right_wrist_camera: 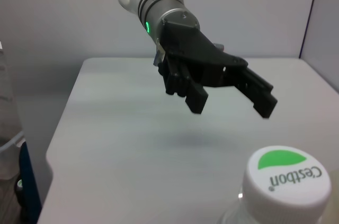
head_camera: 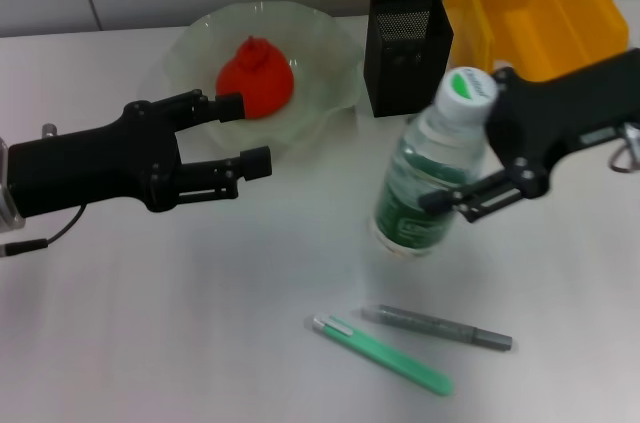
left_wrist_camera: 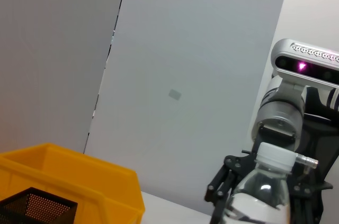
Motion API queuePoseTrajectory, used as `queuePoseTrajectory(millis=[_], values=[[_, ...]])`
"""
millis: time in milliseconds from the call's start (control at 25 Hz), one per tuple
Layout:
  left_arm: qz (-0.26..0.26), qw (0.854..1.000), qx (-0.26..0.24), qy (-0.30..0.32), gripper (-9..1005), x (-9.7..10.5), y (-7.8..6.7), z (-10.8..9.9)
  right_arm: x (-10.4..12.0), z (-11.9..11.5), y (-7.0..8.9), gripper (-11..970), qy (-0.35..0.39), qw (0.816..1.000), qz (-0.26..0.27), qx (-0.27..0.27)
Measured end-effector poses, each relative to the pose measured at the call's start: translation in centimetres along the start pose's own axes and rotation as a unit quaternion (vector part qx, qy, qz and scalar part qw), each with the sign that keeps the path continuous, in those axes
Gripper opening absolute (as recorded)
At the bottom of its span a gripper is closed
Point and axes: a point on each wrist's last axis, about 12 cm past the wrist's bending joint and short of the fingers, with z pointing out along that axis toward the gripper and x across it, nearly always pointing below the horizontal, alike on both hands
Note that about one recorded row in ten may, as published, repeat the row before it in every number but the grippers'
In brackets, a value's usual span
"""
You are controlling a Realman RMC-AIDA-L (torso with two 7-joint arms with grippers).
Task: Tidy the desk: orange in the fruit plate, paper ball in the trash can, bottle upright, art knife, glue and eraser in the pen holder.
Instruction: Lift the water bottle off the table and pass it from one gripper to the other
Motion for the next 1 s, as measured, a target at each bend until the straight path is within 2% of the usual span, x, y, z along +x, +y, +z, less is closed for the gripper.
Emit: queuePoseTrajectory(millis=[160, 320, 360, 400, 480, 520, 800, 1000], values=[[-0.003, 1.000, 0.006, 0.003, 860, -0.5, 0.2, 0.4, -0.3, 1.3, -0.8, 793, -0.008, 1.000, -0.014, -0.003], [0.004, 1.000, 0.008, 0.004, 860, -0.7, 0.2, 0.9, -0.5, 4.0, -1.6, 793, -0.004, 0.999, -0.023, -0.025], [0.004, 1.000, 0.008, 0.004, 860, -0.7, 0.2, 0.9, -0.5, 4.0, -1.6, 793, -0.004, 0.999, -0.023, -0.025], [0.005, 1.000, 0.006, 0.004, 860, -0.7, 0.3, 0.9, -0.6, 5.1, -1.8, 793, 0.001, 0.999, -0.025, -0.031], [0.005, 1.000, 0.005, 0.005, 860, -0.7, 0.3, 0.9, -0.6, 5.6, -1.9, 793, 0.004, 0.999, -0.025, -0.033], [0.007, 1.000, 0.004, 0.005, 860, -0.7, 0.3, 0.9, -0.7, 6.5, -1.9, 793, 0.010, 0.999, -0.026, -0.036], [0.017, 1.000, 0.005, 0.018, 861, -0.9, 0.3, 1.2, -1.1, 8.8, -2.4, 793, 0.010, 0.999, -0.026, -0.040], [0.021, 1.000, 0.006, 0.021, 861, -0.9, 0.3, 1.5, -1.4, 9.4, -2.6, 793, 0.005, 0.999, -0.029, -0.039]])
